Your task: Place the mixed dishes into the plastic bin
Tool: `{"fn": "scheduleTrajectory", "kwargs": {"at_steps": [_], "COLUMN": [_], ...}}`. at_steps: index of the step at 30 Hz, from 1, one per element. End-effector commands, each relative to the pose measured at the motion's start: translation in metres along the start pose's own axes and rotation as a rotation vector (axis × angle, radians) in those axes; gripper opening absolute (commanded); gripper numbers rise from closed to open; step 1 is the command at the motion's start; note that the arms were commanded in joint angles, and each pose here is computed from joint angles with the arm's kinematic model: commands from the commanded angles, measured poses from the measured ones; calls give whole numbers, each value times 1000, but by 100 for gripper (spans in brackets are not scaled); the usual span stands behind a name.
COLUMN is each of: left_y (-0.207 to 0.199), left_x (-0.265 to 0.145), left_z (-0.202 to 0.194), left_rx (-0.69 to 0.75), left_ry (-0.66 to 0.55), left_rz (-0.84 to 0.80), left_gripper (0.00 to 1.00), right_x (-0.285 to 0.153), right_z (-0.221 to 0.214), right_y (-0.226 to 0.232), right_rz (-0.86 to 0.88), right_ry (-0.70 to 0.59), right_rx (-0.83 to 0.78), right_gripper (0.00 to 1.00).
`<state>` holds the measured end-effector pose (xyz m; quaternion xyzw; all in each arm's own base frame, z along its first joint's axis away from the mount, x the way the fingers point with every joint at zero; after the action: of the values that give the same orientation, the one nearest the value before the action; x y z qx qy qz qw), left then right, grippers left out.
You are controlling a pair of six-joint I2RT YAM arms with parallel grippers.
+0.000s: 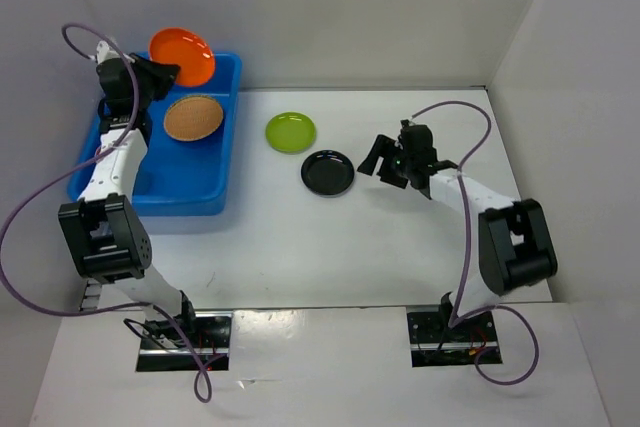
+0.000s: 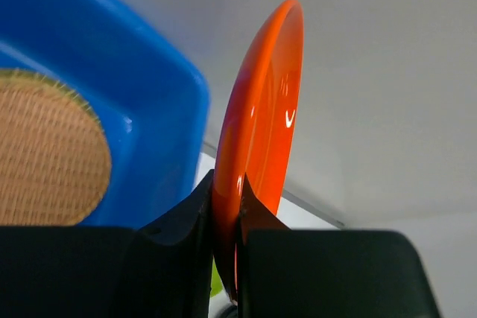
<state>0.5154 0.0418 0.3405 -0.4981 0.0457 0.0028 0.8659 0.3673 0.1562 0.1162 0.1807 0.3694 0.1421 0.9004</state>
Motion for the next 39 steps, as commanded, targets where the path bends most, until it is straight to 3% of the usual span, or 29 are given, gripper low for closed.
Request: {"fn": "scheduleTrajectory", "kwargs": {"at_steps": [1,11,14,19,23,25,26,30,34,39], "left_y": [55,174,196,217,235,239,240,242,231,166], "left_x": [22,55,53,61,63,65,67,61,39,12], "left_z": [0,-36,-43,-51,-58,-61,-62,-67,-64,-37], "left_rx": [-139,-254,-254,-238,-216,-202,-171,-111,-39,102], "left_ry": [-93,-88,-98,-69,-38,-14,8,69,51,-25], "left_rz": [130,407,467,534,602,614,610,638,639,548], "left_gripper": [0,0,0,11,15,31,63,100,100,100], "right_x": [19,50,55,56,61,63,63,68,75,83], "right_z": [25,2,-7,-11,-20,-20,-19,-26,-36,-32], "right_y": [19,15,10,11,14,14,20,21,15,17], "right_rz": [21,-25,-37,-21,-7,-10,1,-1,-13,-8], "right_ry": [-35,67,96,113,157,164,160,185,213,194], "right_rx": [-65,-95,-99,-97,-105,-104,-123,-126,-122,-90], "right_gripper": [81,78,78,77,74,74,74,74,72,64]}}
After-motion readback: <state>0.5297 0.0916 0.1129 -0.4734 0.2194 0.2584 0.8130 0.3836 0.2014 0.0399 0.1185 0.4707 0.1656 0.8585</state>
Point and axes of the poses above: each gripper's point midway between its finger pads, its own x axis out along the fingers, its own y axis along the line the jaws close on, z = x × y, the point moved 1 cm from there along -x, back along the fingers, and after that the axes turned 12 degrees about -x, right-handed, at the moved point
